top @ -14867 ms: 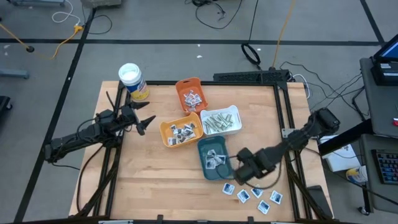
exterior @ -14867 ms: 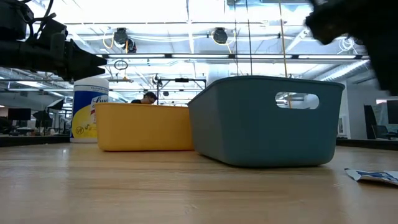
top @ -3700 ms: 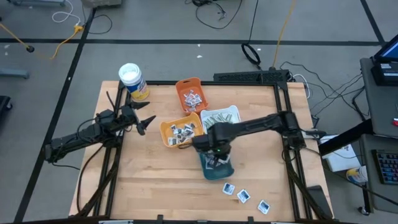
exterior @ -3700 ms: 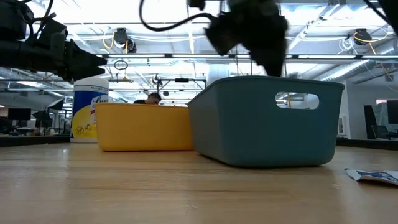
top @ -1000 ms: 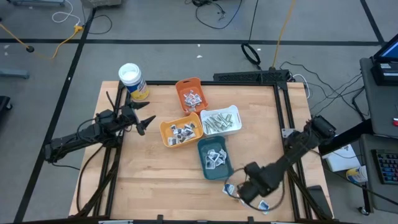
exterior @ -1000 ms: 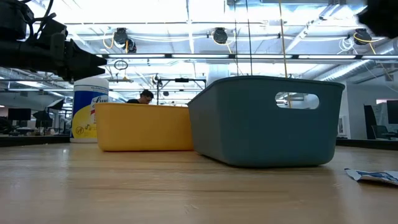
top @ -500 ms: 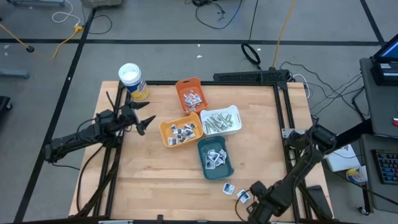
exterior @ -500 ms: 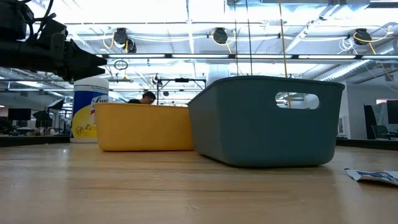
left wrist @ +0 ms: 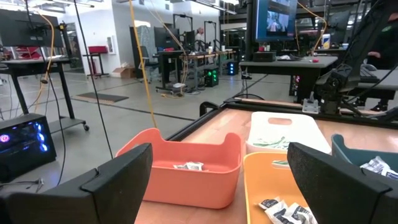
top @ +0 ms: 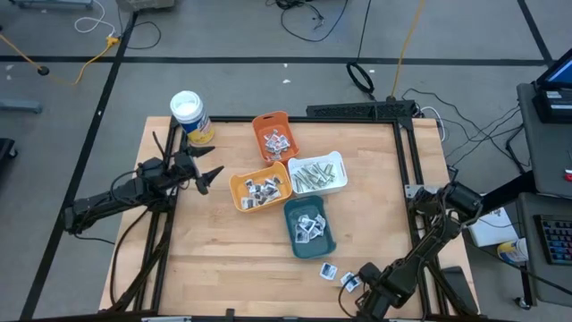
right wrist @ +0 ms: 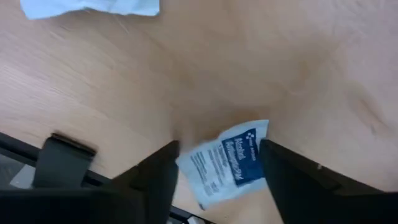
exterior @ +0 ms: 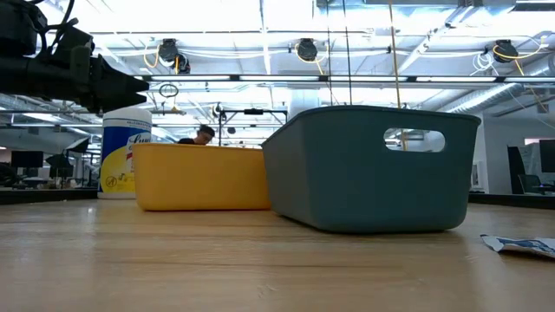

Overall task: Pick & Place First Aid Supplies
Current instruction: Put the blue alcohol pad into the blue bin

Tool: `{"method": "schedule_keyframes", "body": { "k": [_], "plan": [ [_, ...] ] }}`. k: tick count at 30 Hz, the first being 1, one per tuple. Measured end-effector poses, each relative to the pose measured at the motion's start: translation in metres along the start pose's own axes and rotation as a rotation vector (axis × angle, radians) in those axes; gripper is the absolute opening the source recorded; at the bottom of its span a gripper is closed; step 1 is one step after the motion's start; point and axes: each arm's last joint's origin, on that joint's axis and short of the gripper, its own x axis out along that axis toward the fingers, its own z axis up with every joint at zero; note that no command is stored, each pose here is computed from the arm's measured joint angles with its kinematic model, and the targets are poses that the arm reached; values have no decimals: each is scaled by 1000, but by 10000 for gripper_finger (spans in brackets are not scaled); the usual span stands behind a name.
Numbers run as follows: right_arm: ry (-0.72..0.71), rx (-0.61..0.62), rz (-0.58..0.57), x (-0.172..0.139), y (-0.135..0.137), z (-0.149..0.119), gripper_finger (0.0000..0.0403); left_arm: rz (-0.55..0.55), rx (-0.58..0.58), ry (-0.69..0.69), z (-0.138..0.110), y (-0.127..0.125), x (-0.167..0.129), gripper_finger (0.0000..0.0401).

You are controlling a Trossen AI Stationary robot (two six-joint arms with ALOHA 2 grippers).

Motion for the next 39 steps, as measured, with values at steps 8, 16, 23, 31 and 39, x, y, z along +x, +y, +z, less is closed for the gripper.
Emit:
{"method": "schedule_keyframes", "body": {
  "k": [8,16,23,31,39],
  "plan": [
    [20,-32,-11,0,-1,0,56,0,0,0,0,0,0,379],
    [5,-63,-36,-23,-9,12,15,0,0,0,0,0,0,379],
    [2,-94,-48,-59,-22,33,5,0,0,0,0,0,0,379],
    [-8,-17,-134,-99,-50,61,3,0,0,0,0,0,0,379],
    [5,-11,-126,-114,-56,91,2,0,0,0,0,0,0,379]
  ]
}}
